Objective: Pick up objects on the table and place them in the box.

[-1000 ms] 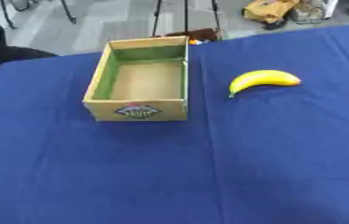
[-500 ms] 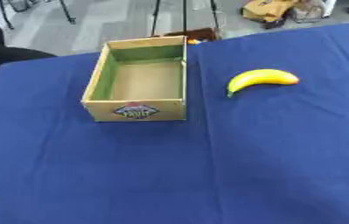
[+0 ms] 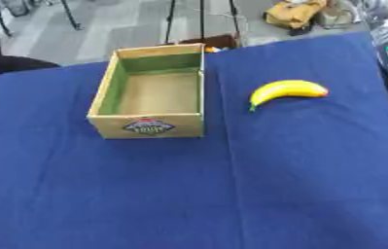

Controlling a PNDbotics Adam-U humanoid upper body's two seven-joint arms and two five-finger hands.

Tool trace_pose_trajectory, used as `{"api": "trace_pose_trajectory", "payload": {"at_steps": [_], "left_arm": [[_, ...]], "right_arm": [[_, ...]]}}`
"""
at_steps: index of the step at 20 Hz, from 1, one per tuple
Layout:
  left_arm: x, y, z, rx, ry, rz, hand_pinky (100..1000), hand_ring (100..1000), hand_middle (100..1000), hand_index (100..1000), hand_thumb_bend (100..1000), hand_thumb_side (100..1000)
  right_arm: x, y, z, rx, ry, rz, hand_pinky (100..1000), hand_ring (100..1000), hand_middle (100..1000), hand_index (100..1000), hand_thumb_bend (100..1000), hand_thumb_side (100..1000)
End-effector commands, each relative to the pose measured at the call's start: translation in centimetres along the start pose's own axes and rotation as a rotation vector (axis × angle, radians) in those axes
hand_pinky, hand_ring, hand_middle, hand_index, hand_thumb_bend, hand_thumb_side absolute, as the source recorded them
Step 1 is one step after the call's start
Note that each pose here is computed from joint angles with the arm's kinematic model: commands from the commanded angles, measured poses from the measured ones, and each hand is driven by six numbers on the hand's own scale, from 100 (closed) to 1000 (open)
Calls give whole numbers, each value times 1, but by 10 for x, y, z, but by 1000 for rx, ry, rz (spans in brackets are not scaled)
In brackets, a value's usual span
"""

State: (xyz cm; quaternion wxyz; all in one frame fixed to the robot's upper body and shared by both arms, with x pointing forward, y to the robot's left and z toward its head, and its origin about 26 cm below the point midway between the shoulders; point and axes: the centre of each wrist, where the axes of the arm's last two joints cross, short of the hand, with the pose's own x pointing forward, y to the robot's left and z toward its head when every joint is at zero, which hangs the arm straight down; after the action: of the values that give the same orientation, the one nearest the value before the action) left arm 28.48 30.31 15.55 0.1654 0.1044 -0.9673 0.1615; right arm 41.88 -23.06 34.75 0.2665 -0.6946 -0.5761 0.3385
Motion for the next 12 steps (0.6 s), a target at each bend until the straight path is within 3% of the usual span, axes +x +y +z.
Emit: {"api": "trace_pose_trajectory", "payload": {"at_steps": [1,9,12], "left_arm": [[4,-1,-6,-15,-25,9,447,865,876,795,100,1000],[5,0,-5,-16,-23,7,447,865,876,795,100,1000],[5,0,-5,-18,-22,6,447,865,876,794,100,1000]], "right_arm": [[-2,1,-11,56,23,20,700,890,887,933,596,1000],[-15,31,-25,285,88,40,733,929,919,944,680,1000],[-24,43,-28,375,111,54,753,946,946,987,695,971]]}}
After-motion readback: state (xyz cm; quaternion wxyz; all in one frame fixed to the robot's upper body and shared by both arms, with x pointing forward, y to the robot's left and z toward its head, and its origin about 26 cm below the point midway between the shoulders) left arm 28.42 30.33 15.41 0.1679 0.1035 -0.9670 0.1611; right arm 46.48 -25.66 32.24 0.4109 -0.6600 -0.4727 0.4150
